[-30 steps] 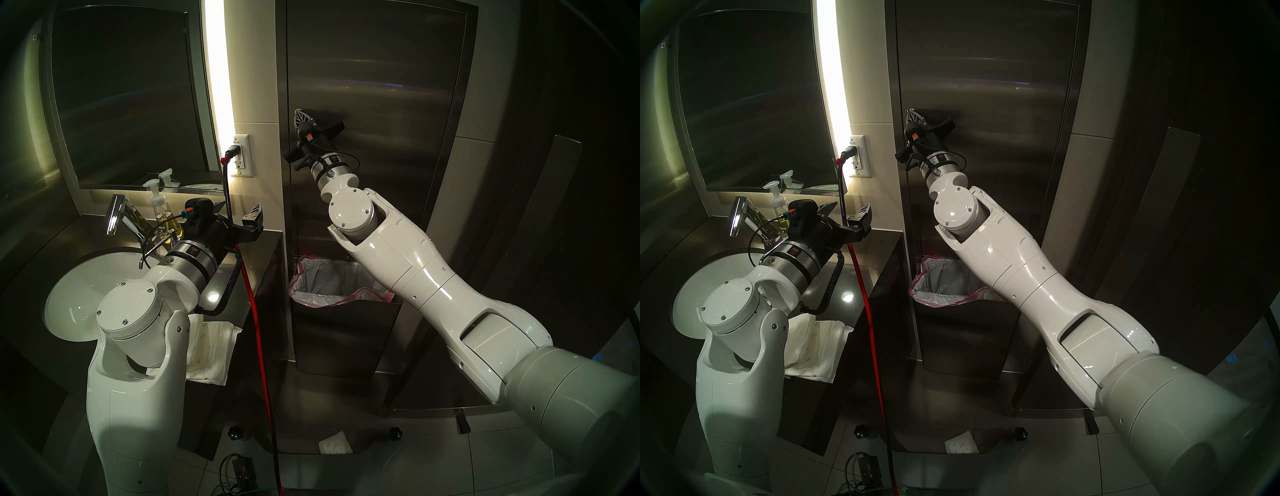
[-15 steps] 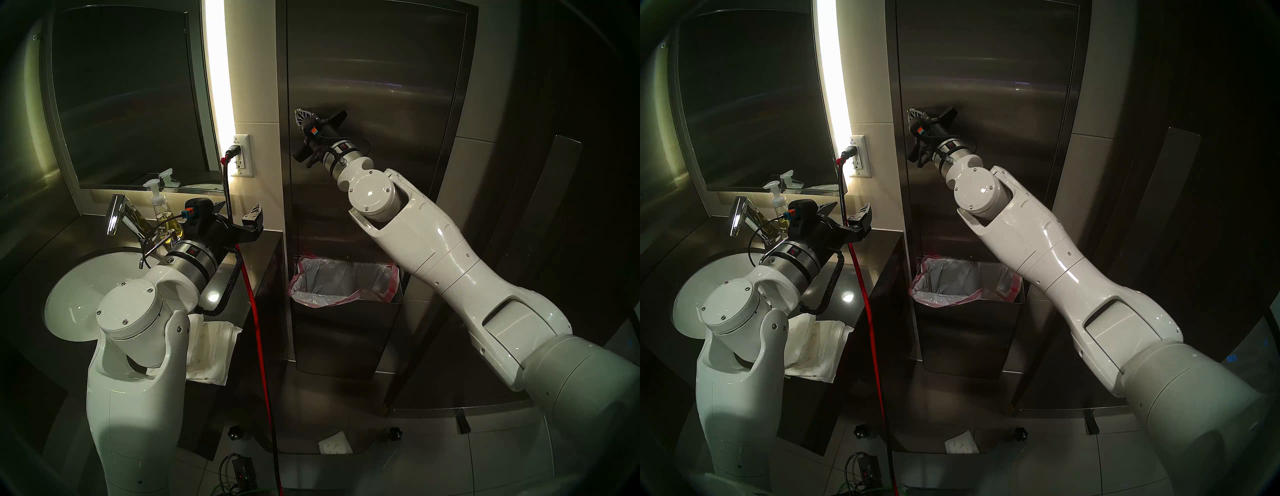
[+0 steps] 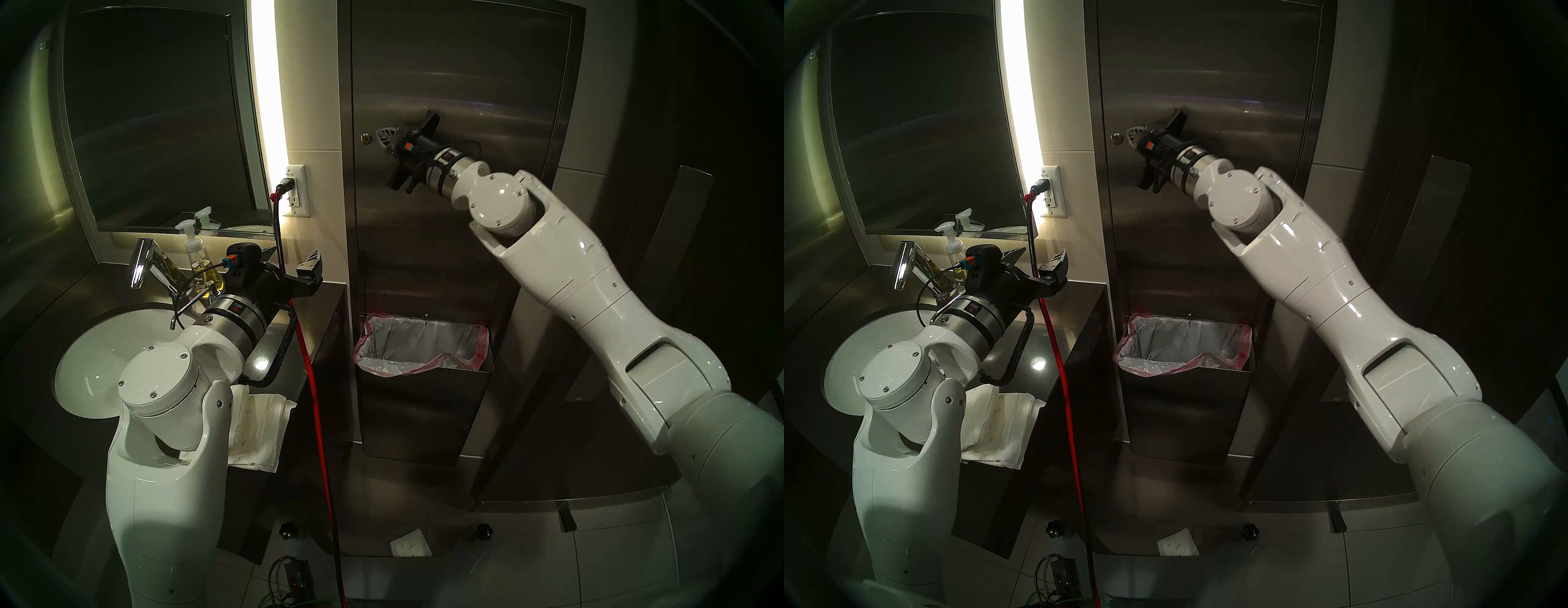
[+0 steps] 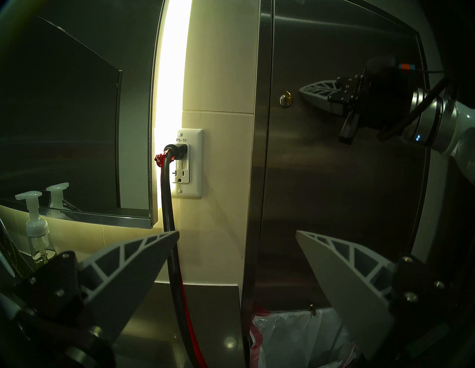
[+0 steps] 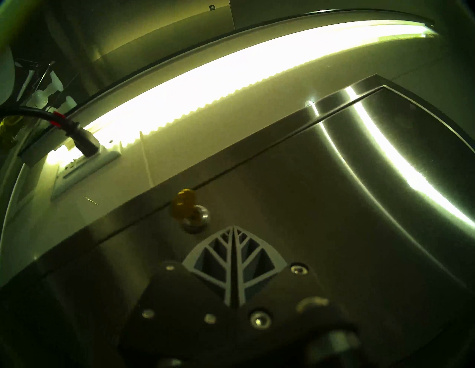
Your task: Twist key and close towel dispenser
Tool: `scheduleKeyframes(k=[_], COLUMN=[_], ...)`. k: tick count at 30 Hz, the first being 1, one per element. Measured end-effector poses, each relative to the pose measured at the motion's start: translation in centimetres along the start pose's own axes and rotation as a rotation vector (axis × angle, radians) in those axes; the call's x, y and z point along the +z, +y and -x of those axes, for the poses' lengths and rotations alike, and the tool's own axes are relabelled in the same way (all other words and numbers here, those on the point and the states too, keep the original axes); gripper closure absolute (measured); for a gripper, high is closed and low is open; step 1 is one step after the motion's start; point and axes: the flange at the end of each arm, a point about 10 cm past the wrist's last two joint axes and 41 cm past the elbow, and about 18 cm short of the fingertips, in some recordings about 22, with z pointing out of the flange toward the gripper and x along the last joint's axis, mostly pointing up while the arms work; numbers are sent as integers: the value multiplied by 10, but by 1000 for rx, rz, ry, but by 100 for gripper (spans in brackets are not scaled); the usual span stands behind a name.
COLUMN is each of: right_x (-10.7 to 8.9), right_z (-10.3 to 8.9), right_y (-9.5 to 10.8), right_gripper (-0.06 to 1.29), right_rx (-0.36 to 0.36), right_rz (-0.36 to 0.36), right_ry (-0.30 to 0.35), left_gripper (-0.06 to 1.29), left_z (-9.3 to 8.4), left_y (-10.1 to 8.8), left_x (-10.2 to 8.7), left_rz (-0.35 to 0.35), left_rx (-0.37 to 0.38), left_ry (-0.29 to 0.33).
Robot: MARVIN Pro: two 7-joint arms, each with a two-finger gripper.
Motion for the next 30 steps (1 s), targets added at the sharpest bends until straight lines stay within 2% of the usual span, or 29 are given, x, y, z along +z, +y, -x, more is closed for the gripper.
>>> scheduleKeyframes(k=[3, 4, 6, 7, 8, 10, 12, 24, 30], right_x=[0, -1, -2, -3, -3, -4, -5, -17, -20], right_z=[0, 0, 0, 0, 0, -2, -2, -1, 1], right_y=[12, 16, 20, 22, 22, 21, 20, -20, -31], right_gripper=[126, 119, 95, 31, 12, 5, 4, 4, 4], right_rx=[-13, -14, -9, 1, 7, 20, 29, 110, 124], right_rz=[-8, -14, -21, -34, -41, -47, -49, -74, -76], right_ry=[8, 12, 17, 27, 34, 43, 49, 53, 45], left_gripper=[0, 0, 0, 0, 0, 0, 0, 0, 0], left_z=[0, 0, 0, 0, 0, 0, 0, 0, 0], left_y=[0, 0, 0, 0, 0, 0, 0, 0, 0], left_x=[0, 0, 0, 0, 0, 0, 0, 0, 0], left_rz=[0, 0, 0, 0, 0, 0, 0, 0, 0], left_rx=[0, 0, 0, 0, 0, 0, 0, 0, 0], left_ry=[0, 0, 0, 0, 0, 0, 0, 0, 0])
